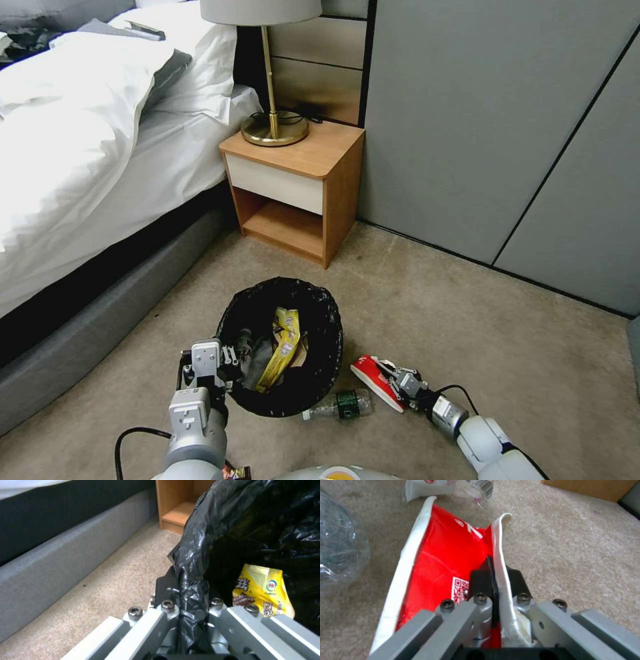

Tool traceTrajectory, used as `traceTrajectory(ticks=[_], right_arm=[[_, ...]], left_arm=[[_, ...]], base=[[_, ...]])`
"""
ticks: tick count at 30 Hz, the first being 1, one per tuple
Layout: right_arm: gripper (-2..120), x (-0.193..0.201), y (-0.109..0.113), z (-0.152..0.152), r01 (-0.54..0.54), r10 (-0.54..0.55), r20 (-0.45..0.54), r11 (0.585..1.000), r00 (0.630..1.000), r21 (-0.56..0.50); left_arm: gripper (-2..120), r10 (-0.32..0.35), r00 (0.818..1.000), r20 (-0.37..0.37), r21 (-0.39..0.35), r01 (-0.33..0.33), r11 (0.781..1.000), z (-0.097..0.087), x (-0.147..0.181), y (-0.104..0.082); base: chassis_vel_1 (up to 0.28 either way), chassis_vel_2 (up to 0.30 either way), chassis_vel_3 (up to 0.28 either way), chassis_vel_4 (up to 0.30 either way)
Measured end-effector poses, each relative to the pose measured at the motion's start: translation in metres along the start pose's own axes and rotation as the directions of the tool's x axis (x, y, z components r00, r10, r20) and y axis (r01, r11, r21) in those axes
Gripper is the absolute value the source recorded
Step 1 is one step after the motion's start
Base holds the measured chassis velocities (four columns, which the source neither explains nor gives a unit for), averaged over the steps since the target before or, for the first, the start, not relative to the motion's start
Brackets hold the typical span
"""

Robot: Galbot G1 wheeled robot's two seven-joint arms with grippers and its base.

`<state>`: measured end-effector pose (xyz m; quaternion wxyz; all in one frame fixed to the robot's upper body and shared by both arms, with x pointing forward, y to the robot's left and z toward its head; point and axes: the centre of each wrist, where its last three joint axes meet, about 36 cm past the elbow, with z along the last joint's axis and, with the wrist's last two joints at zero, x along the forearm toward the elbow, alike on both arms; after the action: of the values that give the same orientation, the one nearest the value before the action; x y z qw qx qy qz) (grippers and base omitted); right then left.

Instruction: Pick up the trash bin, then pick up the garbage from the floor and place it into the trash bin.

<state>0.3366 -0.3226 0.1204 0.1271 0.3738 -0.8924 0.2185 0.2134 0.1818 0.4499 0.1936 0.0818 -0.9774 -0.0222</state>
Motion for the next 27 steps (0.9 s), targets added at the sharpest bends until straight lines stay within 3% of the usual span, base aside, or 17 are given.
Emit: traceTrajectory(ticks=[9,13,17,18,21,22,25,26,27], right_arm=[[0,0.002,0.001,-0.002,-0.008,0.008,0.014,1.0,1.0,-0.006],[0,-0.002,-0.005,-0.02,-0.073,0.075,0.085,0.997,0.994,-0.024],[0,-0.006,-0.022,-0.076,-0.184,0.193,0.244,0.981,0.95,-0.06],[0,-0.006,-0.022,-0.076,-0.184,0.193,0.244,0.981,0.95,-0.06],[0,0.0,-0.036,-0.129,-0.248,0.262,0.368,0.965,0.892,-0.084],[0,0.0,-0.036,-0.129,-0.248,0.262,0.368,0.965,0.892,-0.084],[0,0.01,-0.043,-0.193,-0.283,0.294,0.498,0.954,0.816,-0.1],[0,0.01,-0.043,-0.193,-0.283,0.294,0.498,0.954,0.816,-0.1],[0,0.016,-0.045,-0.219,-0.289,0.297,0.551,0.952,0.78,-0.103]], left_arm=[[1,0.003,1.0,0.001,-0.002,-0.003,1.0,-0.001,0.002,0.0],[1,0.003,1.0,0.004,-0.005,-0.003,1.0,-0.001,0.002,0.001],[1,0.003,1.0,0.007,-0.006,-0.003,1.0,-0.002,0.002,0.001],[1,0.003,1.0,0.007,-0.006,-0.003,1.0,-0.002,0.002,0.001],[1,0.004,1.0,0.008,-0.006,-0.004,1.0,-0.002,0.001,0.001],[1,0.004,1.0,0.008,-0.006,-0.004,1.0,-0.002,0.001,0.001],[1,0.006,1.0,0.008,-0.006,-0.006,1.0,-0.002,0.002,0.001],[1,0.006,1.0,0.008,-0.006,-0.006,1.0,-0.002,0.002,0.001],[1,0.006,1.0,0.007,-0.007,-0.006,1.0,-0.002,0.002,0.001]], base=[[0.0,0.0,0.0,0.0],[0.0,0.0,0.0,0.0],[0.0,0.0,0.0,0.0],[0.0,0.0,0.0,0.0],[0.0,0.0,0.0,0.0],[0.0,0.0,0.0,0.0],[0.0,0.0,0.0,0.0],[0.0,0.0,0.0,0.0],[0.0,0.0,0.0,0.0]])
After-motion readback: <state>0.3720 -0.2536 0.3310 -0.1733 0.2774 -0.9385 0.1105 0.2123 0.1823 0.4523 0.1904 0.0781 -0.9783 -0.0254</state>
